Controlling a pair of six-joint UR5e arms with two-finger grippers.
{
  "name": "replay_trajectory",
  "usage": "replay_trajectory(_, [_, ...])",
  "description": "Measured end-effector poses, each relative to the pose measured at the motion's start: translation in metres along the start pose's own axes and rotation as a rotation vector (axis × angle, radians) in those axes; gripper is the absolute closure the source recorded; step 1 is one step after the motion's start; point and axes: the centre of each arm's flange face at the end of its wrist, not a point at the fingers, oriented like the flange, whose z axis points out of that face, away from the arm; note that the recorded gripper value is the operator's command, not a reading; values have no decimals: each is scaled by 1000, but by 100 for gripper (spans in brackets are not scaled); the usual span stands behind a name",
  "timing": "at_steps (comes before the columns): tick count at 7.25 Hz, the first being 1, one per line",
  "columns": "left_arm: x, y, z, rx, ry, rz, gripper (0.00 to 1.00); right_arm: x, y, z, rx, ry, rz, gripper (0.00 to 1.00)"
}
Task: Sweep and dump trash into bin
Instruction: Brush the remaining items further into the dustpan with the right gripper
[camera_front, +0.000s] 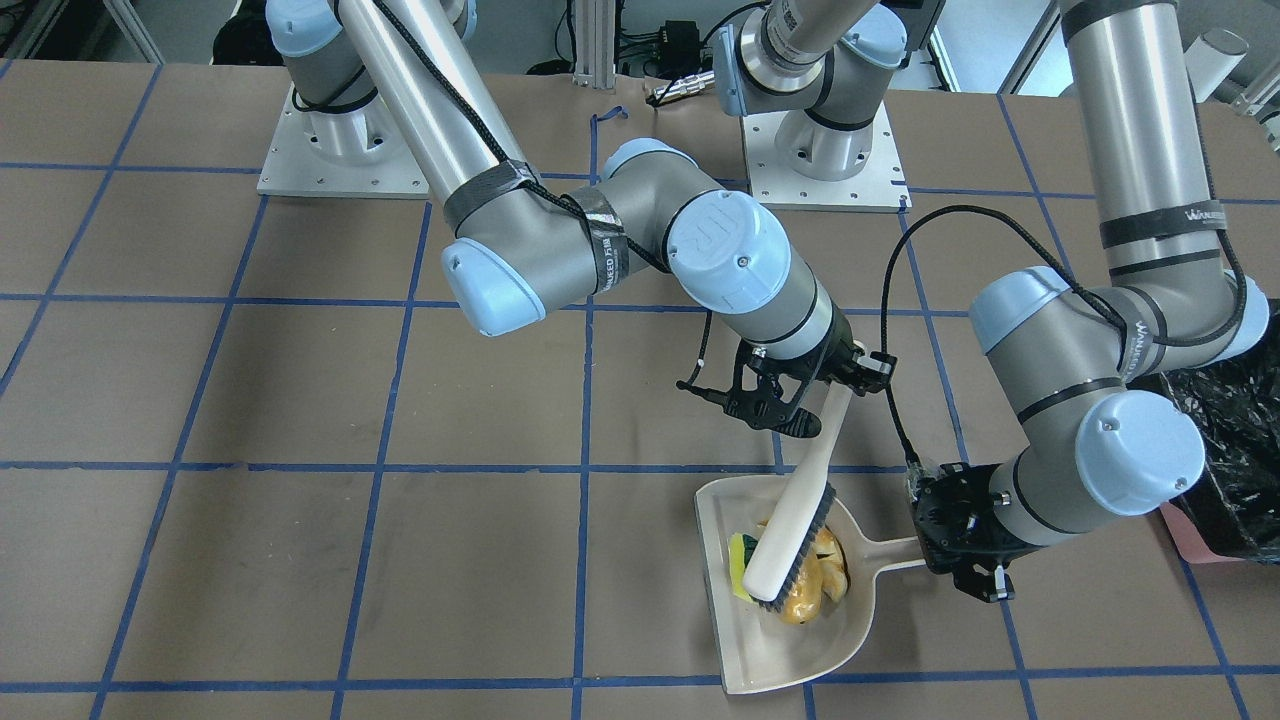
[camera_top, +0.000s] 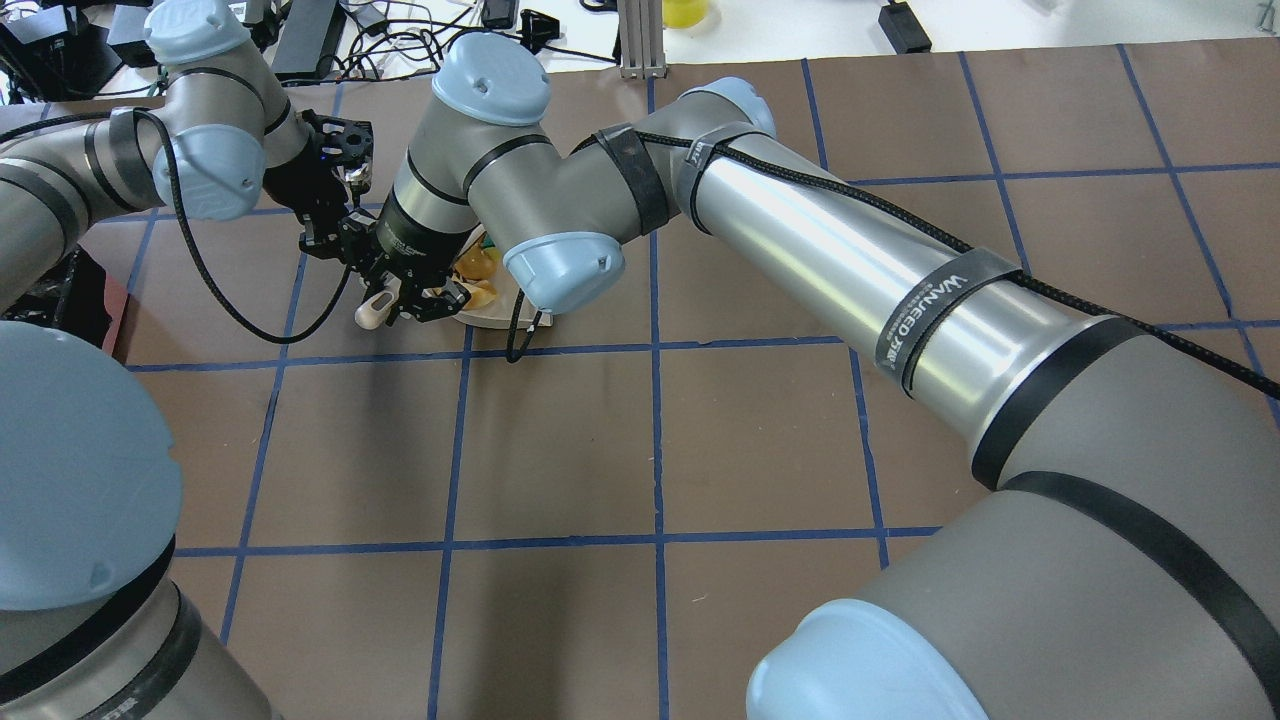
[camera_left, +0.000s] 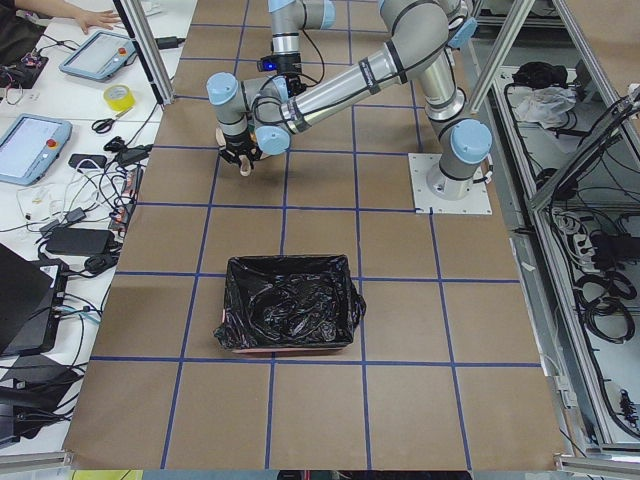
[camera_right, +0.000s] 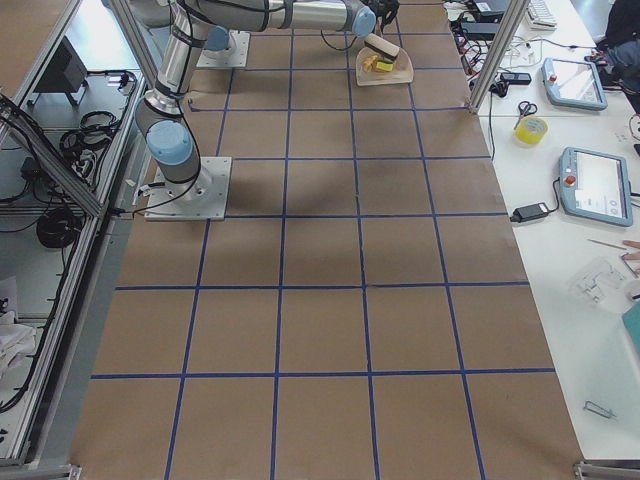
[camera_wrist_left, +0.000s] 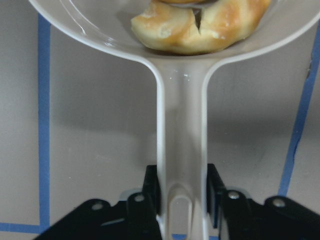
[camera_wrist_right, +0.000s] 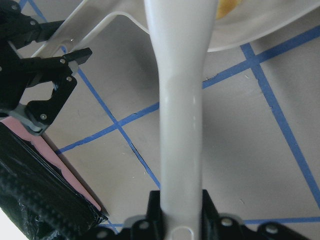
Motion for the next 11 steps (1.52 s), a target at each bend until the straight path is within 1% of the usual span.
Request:
replay_trajectory(1, [0,0,0,0,0,0,100,1,-4,6,5,1,-8,100])
replay_trajectory(2, [0,0,0,0,0,0,100,1,-8,10,11,-13,2,100])
replay_trajectory(4, [0,0,0,0,0,0,100,-3,-13,17,23,-71,80,100])
replay_trajectory(5, [0,0,0,1,0,0,100,-4,-14,18,25,-87,120,100])
replay_trajectory(9, [0,0,0,1,0,3,100,-12,-13,4,33,-117,253,100])
replay_trajectory(11, [1,1,-1,1,-1,3,100,-12,-22,-10,53,-113,276,100])
